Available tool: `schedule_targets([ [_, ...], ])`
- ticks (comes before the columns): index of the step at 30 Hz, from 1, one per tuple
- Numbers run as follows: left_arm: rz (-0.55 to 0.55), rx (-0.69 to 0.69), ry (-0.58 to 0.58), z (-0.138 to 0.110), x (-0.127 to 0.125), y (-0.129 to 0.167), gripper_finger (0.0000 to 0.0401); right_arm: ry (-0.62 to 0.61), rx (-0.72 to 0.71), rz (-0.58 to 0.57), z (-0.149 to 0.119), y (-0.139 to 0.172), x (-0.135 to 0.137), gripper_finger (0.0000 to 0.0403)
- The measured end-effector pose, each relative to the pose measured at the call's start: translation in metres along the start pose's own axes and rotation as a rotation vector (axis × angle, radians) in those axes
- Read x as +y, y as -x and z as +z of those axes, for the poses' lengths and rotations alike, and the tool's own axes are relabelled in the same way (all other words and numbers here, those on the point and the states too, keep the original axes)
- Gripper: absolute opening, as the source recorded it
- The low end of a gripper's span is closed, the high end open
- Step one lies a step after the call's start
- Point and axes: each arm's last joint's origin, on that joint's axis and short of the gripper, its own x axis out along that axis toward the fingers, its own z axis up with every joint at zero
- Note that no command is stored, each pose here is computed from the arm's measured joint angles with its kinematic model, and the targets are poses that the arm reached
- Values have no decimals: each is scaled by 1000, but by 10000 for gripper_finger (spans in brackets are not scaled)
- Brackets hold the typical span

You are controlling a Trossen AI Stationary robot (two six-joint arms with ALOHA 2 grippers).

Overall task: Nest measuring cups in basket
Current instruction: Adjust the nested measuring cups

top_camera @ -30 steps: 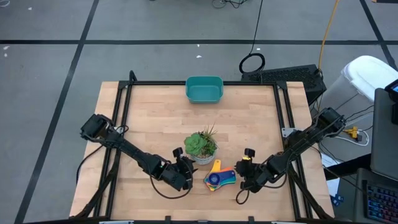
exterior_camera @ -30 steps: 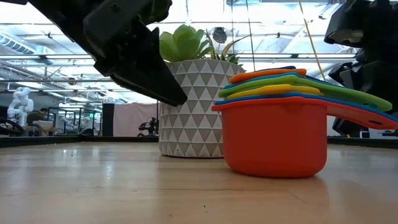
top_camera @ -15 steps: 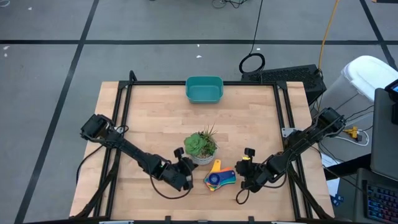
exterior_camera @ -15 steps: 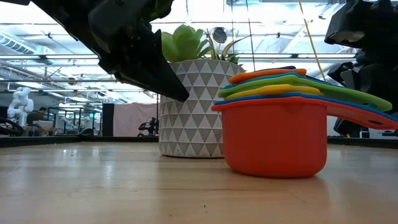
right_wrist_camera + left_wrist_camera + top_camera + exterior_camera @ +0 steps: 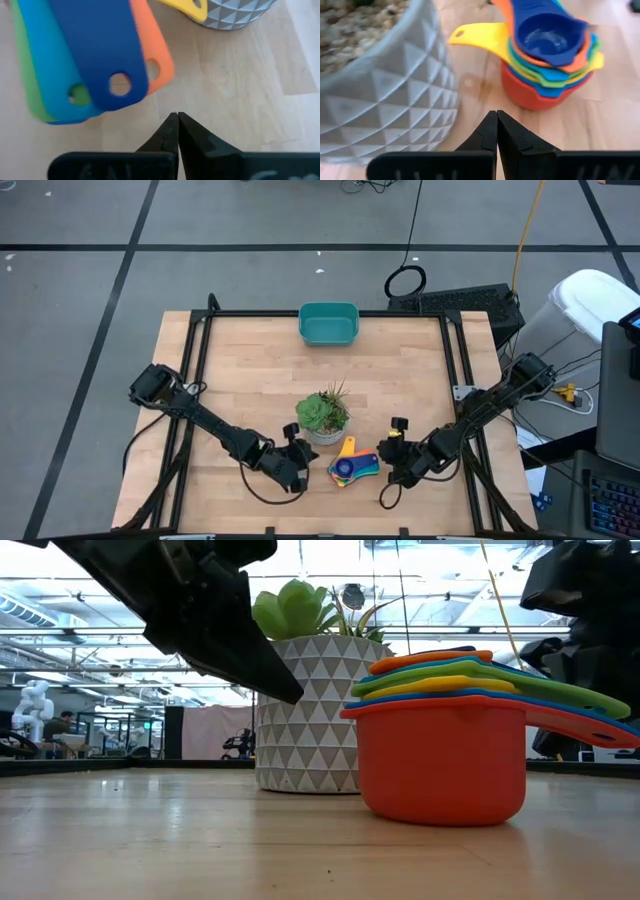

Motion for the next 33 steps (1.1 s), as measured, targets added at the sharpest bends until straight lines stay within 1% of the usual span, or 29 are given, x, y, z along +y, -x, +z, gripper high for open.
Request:
schedule_targets([
  [3, -27, -14, -21, 2, -2, 0, 2, 25, 2, -12, 3, -2, -4, 0],
  [7, -100, -50, -79, 6, -8, 2, 2, 42, 2, -25, 7, -4, -10, 0],
  [10, -116, -65, -106, 7, -10, 3, 2, 67, 6, -34, 8, -6, -13, 0],
  [23, -134, -56, -89, 6, -12, 4, 1, 117, -7, -53, 17, -13, -24, 0],
  [26, -132, -56, -88, 6, -11, 3, 3, 127, -24, -6, 23, -15, -25, 0],
  [30, -132, -56, -93, 6, -11, 3, 2, 113, -41, 75, 30, -18, -27, 0],
  [33, -132, -56, -91, 6, -11, 3, 3, 104, -49, 112, 31, -18, -25, 0],
])
